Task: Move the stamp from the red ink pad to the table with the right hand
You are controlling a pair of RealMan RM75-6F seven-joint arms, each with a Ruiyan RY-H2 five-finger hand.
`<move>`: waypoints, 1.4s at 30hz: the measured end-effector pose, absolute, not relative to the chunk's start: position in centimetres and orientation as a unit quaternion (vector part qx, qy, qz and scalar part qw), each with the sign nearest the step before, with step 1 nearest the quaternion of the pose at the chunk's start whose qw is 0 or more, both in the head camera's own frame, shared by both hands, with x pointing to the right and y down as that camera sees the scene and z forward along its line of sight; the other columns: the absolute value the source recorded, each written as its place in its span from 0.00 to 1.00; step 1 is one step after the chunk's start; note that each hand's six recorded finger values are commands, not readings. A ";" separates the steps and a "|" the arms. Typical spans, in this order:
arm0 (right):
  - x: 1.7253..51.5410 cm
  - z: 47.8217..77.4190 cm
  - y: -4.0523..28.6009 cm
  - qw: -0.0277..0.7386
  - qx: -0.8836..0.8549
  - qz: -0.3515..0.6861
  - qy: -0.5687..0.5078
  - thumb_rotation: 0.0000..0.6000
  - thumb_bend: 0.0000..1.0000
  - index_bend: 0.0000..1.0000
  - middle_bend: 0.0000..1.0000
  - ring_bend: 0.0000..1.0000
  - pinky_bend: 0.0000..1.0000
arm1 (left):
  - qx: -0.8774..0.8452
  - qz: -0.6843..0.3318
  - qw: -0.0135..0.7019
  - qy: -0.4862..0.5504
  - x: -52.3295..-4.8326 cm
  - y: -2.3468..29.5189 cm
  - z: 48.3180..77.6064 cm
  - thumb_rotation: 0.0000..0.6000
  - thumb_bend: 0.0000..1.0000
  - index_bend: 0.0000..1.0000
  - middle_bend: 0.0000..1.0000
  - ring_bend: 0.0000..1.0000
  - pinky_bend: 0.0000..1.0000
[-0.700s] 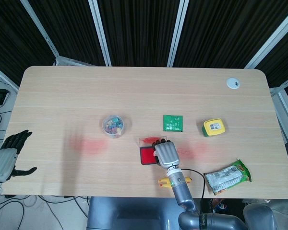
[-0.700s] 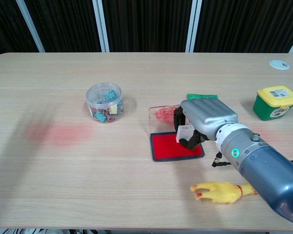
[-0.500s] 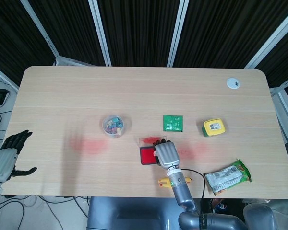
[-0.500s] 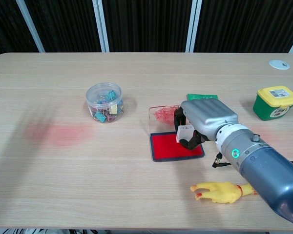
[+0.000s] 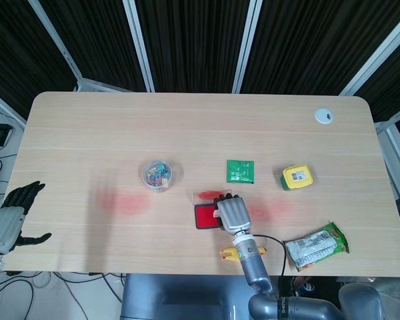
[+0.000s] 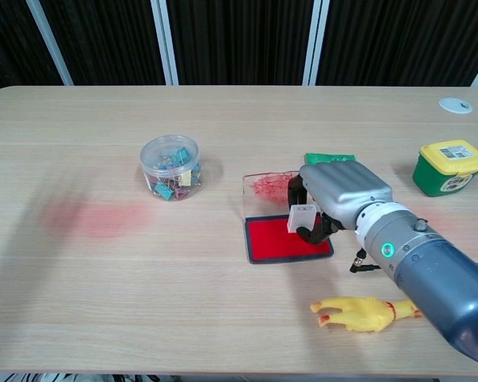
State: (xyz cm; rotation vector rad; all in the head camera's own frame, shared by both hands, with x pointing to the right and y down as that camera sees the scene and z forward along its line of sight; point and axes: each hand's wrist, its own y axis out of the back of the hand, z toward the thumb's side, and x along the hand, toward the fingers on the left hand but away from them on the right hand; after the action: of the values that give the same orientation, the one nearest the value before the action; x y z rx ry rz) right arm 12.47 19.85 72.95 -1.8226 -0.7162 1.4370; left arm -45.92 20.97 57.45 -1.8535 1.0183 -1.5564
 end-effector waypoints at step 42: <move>13.3 71.2 19.1 0.379 -0.698 0.534 -0.289 1.00 0.59 0.71 0.60 0.51 0.58 | -0.678 -0.578 0.257 0.376 -46.1 20.9 57.5 1.00 0.00 0.00 0.00 0.00 0.00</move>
State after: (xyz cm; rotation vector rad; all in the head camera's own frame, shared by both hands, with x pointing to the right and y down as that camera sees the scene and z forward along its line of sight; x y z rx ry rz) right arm 13.35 19.10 71.15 -1.7844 -0.7375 1.3652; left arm -46.08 20.93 57.49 -1.8384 1.0199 -1.5673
